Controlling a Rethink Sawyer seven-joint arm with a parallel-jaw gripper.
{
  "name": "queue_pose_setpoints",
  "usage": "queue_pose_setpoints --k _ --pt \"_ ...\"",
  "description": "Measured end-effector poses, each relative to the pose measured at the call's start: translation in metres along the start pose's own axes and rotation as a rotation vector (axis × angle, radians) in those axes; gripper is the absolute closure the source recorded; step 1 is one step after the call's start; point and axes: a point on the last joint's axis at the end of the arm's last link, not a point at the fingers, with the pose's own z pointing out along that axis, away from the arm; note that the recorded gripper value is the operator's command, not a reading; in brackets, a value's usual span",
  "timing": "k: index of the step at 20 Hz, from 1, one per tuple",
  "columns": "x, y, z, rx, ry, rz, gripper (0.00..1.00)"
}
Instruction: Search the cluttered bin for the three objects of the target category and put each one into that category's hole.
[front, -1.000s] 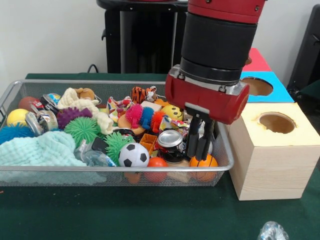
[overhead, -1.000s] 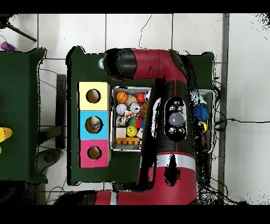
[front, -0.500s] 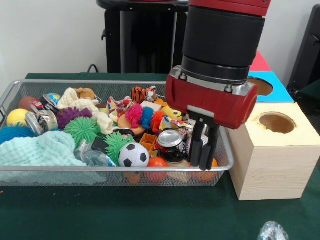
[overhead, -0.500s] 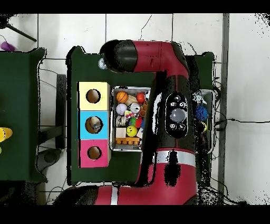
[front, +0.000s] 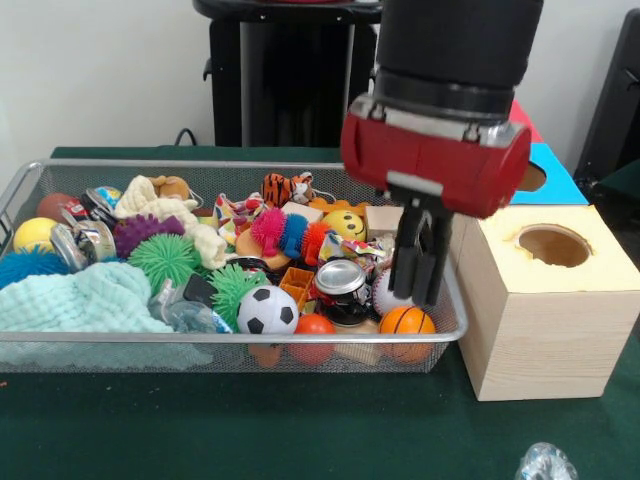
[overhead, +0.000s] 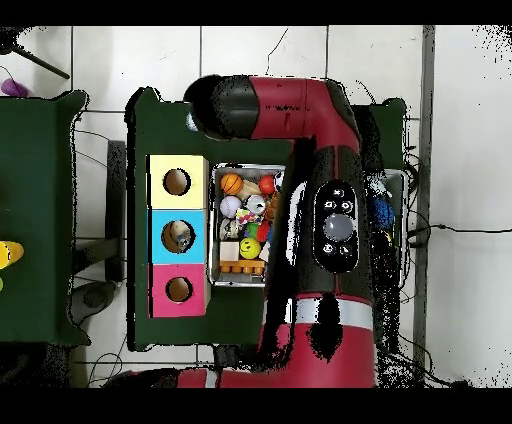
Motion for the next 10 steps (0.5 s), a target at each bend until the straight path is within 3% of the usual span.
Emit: queue_pose_setpoints --k 10 --pt "-0.007 0.015 -0.042 -0.020 -0.044 -0.003 1.00"
